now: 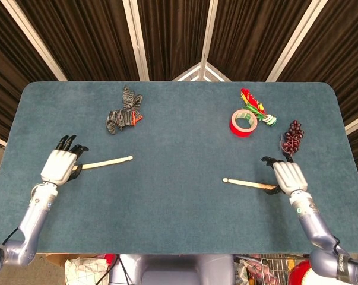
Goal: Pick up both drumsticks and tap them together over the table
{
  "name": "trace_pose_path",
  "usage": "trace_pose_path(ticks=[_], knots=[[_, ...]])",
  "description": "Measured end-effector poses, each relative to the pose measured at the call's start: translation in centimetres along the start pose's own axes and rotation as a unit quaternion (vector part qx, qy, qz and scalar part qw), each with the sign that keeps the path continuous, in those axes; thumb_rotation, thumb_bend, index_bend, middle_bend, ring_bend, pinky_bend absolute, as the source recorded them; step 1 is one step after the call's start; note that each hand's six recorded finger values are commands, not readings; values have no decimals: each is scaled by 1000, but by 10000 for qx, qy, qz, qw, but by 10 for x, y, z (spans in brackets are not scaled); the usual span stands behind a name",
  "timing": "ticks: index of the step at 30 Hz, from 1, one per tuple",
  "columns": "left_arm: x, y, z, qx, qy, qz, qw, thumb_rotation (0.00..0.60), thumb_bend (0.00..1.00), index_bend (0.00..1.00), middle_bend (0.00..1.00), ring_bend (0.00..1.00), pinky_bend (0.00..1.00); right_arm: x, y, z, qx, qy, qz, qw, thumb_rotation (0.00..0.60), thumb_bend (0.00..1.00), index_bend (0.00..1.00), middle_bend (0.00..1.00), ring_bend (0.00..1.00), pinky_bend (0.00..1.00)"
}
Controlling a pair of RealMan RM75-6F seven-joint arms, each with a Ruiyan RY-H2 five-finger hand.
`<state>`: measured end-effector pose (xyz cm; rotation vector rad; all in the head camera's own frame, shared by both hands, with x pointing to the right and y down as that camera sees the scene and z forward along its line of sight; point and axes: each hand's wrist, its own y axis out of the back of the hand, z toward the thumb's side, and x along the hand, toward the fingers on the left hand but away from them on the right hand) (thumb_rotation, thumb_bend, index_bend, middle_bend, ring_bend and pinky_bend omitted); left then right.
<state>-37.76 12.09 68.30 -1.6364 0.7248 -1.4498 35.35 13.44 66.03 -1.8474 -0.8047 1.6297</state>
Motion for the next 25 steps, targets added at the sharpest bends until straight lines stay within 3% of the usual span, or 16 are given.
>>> trace_pose_path(ticks=[5,11,16,20,25], knots=[[-23,17,-9,-260,241,-27,9994,600,477,246,184,0,0,31,18,-9,-37,-67,-741,9972,600,172,214,190,173,36],[-69,34,-26,-422,802,-93,9958,600,457,208,164,0,0,77,19,-28,-259,-177,-1286,9912,600,171,214,187,170,36],[-100,34,-48,-575,1254,-104,9904,600,457,202,152,0,0,106,14,-44,-178,-180,-1532,9879,600,171,214,186,164,36],[-112,35,-57,-695,1428,68,9873,600,457,202,152,0,0,129,14,-62,-50,-270,-1755,9841,600,171,214,176,156,36],[-125,28,-60,-918,1474,126,9847,600,457,203,149,0,0,139,15,-72,98,-335,-1773,9835,600,172,214,169,150,36]])
